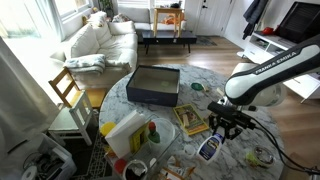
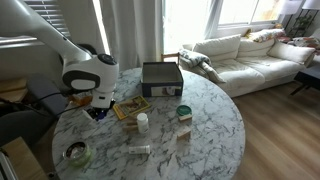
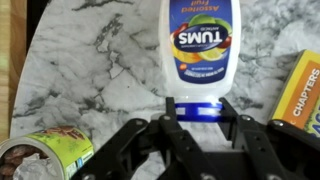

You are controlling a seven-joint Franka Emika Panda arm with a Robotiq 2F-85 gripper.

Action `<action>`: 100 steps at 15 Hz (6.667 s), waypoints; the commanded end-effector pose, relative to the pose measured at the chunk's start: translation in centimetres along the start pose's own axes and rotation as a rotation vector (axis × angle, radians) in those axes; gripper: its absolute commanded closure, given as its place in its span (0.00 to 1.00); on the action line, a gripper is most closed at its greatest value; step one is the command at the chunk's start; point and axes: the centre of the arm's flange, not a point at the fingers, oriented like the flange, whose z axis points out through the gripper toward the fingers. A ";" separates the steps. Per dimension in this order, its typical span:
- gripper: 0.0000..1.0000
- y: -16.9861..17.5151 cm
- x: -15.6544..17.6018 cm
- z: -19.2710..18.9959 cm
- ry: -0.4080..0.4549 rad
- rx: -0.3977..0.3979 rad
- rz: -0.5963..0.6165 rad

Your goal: Pick up the container with a blue lid and place it the right way up on the table, pick up the container with a blue lid and put it in the clear storage container

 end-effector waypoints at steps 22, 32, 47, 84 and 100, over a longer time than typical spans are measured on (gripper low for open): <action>0.81 4.5 -12.7 0.1 0.989 0.119 0.005; 0.31 5.4 -14.1 2.1 1.106 0.178 -0.013; 0.00 2.7 -11.2 -2.3 0.832 0.113 0.018; 0.58 0.2 -20.9 -10.6 0.401 0.055 -0.348; 0.58 -1.7 -30.0 -14.1 0.295 0.128 -0.719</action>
